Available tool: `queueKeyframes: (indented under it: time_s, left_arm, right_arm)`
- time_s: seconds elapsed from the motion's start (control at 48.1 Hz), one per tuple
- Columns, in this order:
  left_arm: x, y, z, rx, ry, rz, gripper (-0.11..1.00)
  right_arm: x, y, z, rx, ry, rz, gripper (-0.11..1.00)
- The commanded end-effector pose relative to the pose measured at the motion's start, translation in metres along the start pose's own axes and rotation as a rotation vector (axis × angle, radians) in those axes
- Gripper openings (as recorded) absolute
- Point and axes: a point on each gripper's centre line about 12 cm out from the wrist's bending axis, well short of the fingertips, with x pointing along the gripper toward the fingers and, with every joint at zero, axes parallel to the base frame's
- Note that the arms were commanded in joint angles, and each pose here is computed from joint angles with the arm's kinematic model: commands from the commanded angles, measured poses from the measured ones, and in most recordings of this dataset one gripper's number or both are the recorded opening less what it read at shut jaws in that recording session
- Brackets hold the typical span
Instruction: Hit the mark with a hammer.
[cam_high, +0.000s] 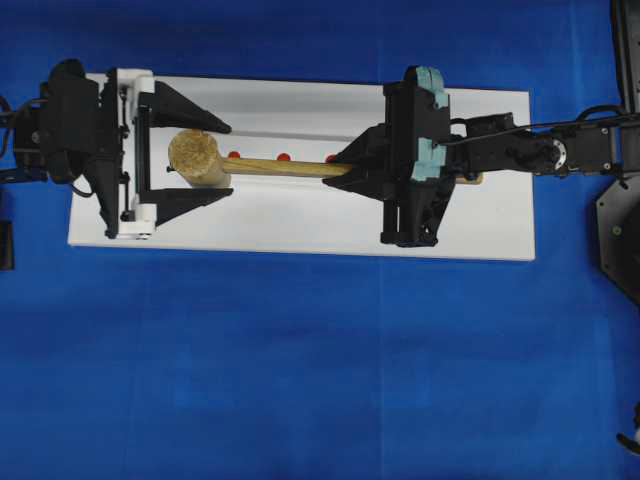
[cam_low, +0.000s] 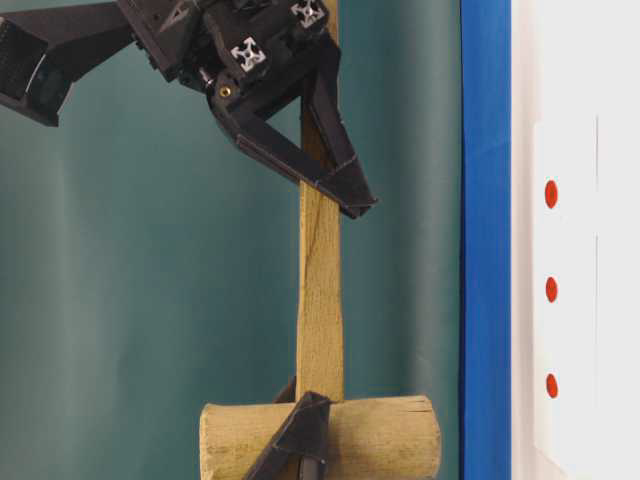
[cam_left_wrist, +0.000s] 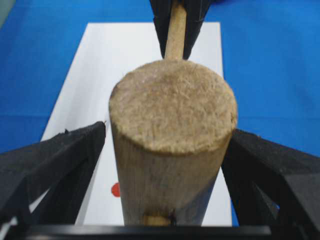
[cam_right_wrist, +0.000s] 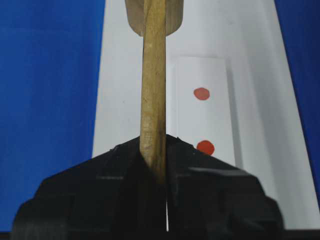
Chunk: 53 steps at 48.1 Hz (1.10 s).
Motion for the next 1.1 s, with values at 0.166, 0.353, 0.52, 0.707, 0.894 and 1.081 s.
queueKeyframes:
  time_s: [0.166, 0.353, 0.52, 0.707, 0.894, 1.081]
  left_arm:
    - [0.0021, 0.0000, 0.0108, -0.002, -0.029, 0.000, 0.90]
    - [0.0055, -0.0060, 0.0092, 0.004, 0.000, -0.021, 0.50]
    - [0.0078, -0.0083, 0.0068, 0.004, 0.036, -0.030, 0.45]
    - [0.0079, -0.0097, 0.0069, 0.006, 0.039, -0.034, 0.45]
    - [0.0081, -0.0099, 0.0049, 0.003, 0.054, -0.035, 0.45]
    - [0.0083, -0.0094, 0.0053, -0.013, 0.055, -0.033, 0.45]
  right_arm:
    - [-0.0032, 0.0020, 0.0171, -0.013, -0.046, 0.003, 0.02]
    - [-0.0032, 0.0020, 0.0178, -0.016, -0.048, 0.003, 0.02]
    - [-0.0032, 0.0021, 0.0184, -0.016, -0.049, 0.003, 0.02]
    - [-0.0033, 0.0023, 0.0197, -0.022, -0.052, 0.004, 0.02]
    - [-0.0033, 0.0018, 0.0200, -0.024, -0.055, 0.000, 0.02]
    - [-0.0033, 0.0019, 0.0199, -0.021, -0.054, 0.001, 0.10]
